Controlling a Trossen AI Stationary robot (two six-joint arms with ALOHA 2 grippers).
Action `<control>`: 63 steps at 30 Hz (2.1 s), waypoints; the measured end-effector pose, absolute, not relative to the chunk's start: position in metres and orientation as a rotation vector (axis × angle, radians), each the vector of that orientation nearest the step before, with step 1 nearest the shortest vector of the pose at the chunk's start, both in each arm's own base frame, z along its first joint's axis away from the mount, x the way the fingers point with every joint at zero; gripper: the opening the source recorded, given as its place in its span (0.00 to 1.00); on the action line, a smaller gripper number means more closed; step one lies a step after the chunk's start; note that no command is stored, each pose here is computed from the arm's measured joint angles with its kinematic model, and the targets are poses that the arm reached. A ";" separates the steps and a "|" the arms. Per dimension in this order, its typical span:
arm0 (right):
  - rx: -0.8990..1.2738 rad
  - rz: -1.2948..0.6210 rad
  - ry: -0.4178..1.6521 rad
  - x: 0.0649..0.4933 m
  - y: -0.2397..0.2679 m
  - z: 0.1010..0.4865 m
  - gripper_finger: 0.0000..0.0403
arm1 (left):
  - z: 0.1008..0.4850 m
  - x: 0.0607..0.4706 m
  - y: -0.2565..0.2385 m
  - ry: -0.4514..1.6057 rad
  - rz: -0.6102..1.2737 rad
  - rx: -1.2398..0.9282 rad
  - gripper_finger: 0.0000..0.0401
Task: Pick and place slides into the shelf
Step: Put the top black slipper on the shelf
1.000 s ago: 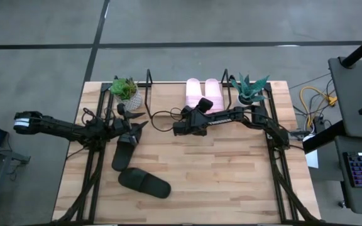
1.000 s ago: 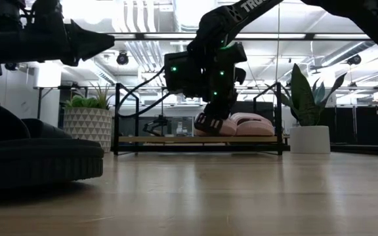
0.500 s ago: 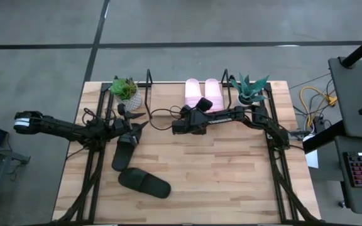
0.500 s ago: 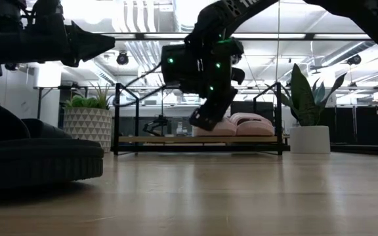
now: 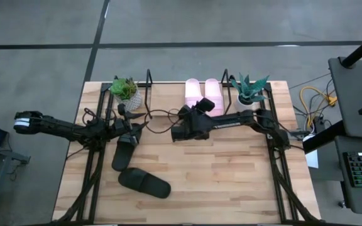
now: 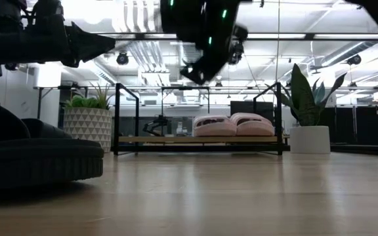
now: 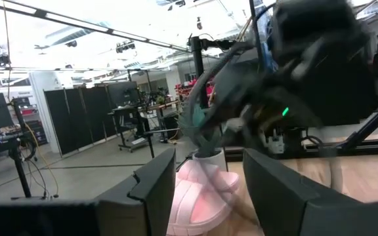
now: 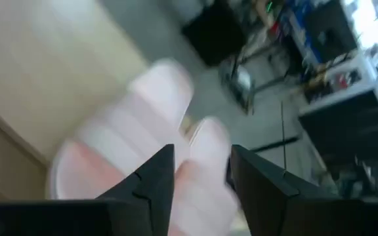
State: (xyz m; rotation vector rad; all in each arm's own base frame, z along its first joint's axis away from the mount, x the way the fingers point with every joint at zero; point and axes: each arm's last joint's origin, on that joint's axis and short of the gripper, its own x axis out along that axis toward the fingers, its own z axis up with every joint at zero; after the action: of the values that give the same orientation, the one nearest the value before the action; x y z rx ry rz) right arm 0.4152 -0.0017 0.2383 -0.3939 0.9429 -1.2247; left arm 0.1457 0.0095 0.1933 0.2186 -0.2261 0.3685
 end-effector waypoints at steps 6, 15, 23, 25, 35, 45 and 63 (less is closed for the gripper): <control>-0.417 -1.166 0.744 0.394 0.048 0.282 0.30 | 0.193 0.146 0.009 -0.226 0.367 0.219 0.41; -0.517 -1.048 0.439 0.335 0.130 0.277 0.28 | 0.193 0.146 0.010 -0.227 0.370 0.218 0.41; -0.334 -0.907 0.400 0.270 0.160 0.241 0.27 | 0.195 0.146 0.010 -0.233 0.371 0.217 0.41; -0.257 -0.873 0.462 0.259 0.165 0.234 0.27 | 0.196 0.146 0.010 -0.239 0.371 0.216 0.41; -0.012 -0.338 0.784 0.262 0.190 0.206 0.27 | 0.201 0.147 0.010 -0.257 0.372 0.213 0.41; -0.356 0.218 0.334 0.274 0.184 0.211 0.24 | 0.201 0.148 0.009 -0.255 0.370 0.213 0.41; -0.220 0.008 -0.163 0.244 0.057 0.180 0.19 | 0.196 0.151 0.009 -0.222 0.343 0.247 0.41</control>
State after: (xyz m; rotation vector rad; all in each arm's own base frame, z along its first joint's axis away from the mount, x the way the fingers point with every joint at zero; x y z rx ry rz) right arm 0.2440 0.0571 0.1802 -0.2203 -0.1634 0.0080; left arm 0.1509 0.0086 0.1963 0.2475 -0.2221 0.3427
